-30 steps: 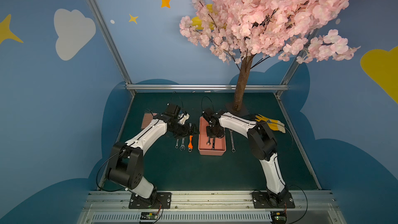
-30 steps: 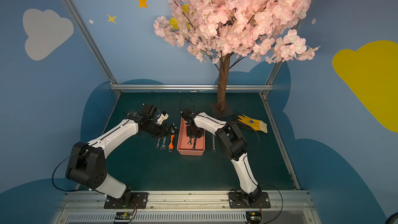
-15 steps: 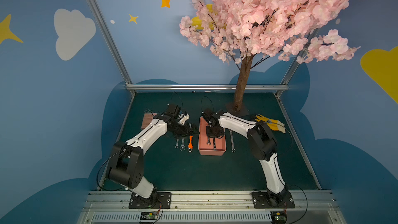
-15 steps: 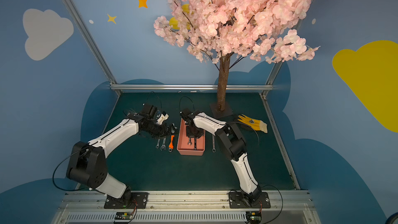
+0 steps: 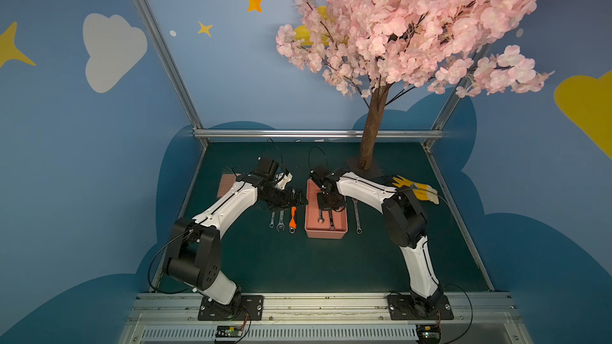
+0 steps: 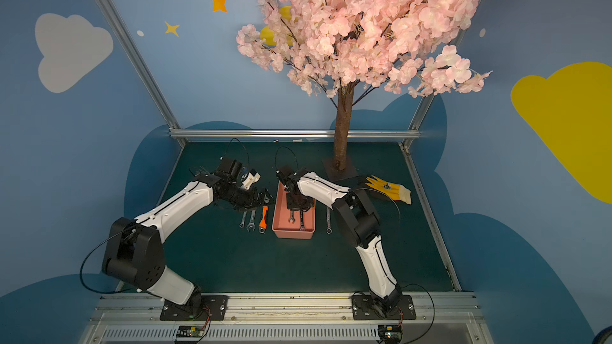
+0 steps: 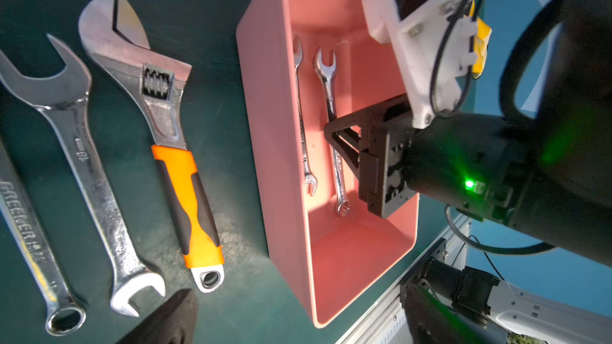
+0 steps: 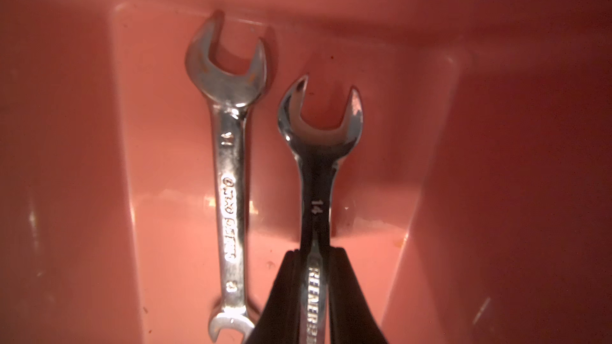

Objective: Take out the wrench from the storage box
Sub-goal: Pick up the wrench from the storage box, then place the wrench at the center of the board.

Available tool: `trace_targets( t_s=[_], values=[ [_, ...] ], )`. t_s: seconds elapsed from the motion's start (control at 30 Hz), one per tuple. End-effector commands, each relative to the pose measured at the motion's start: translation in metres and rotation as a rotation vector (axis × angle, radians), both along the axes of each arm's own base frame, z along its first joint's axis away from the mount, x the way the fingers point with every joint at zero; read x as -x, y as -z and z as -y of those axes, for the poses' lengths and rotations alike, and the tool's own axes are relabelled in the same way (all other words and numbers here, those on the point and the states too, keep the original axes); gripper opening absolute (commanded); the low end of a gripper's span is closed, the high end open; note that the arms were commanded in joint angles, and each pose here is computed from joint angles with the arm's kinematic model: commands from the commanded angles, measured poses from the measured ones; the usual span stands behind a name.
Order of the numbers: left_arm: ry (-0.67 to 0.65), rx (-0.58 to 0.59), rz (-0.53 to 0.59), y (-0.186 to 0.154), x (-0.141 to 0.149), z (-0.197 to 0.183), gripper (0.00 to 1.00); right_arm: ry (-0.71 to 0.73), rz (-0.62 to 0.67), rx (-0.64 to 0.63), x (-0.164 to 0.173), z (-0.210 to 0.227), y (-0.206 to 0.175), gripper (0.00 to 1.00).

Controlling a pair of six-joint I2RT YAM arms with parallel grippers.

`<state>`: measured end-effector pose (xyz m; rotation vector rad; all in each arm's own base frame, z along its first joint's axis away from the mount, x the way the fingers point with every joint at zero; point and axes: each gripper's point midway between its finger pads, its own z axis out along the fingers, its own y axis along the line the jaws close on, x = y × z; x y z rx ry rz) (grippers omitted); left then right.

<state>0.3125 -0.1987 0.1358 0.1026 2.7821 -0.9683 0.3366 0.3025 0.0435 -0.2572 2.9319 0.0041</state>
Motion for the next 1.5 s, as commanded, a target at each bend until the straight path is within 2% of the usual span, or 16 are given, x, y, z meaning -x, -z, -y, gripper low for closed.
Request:
trace_targets(
  t_s=[0.0, 0.27, 0.53, 0.7, 0.8, 0.97, 1.33, 1.47],
  values=[
    [0.010, 0.014, 0.031, -0.018, 0.000, 0.001, 1.00, -0.014, 0.099, -0.043, -0.006, -0.003, -0.056, 0.00],
    [0.018, 0.027, 0.049, -0.029, 0.003, 0.006, 1.00, -0.031, 0.165, -0.072, -0.004, 0.004, -0.099, 0.00],
    [0.037, 0.053, 0.063, -0.040, 0.002, 0.022, 1.00, 0.006, 0.194, -0.045, 0.002, 0.051, -0.125, 0.00],
    [0.052, 0.058, 0.054, -0.038, 0.002, 0.029, 1.00, 0.052, 0.175, -0.013, 0.003, 0.097, -0.109, 0.00],
    [0.054, 0.059, 0.052, -0.039, 0.000, 0.031, 1.00, 0.047, 0.160, -0.040, 0.005, 0.116, -0.095, 0.00],
    [0.057, 0.043, 0.036, -0.031, 0.000, 0.033, 1.00, 0.036, 0.097, -0.045, 0.007, 0.143, -0.053, 0.00],
    [0.043, 0.004, 0.021, -0.025, 0.000, 0.029, 1.00, 0.064, 0.030, -0.097, -0.015, 0.147, 0.006, 0.00],
    [0.042, -0.005, 0.010, -0.023, -0.001, 0.029, 1.00, 0.071, -0.015, -0.060, -0.014, 0.152, 0.022, 0.00]
  ],
)
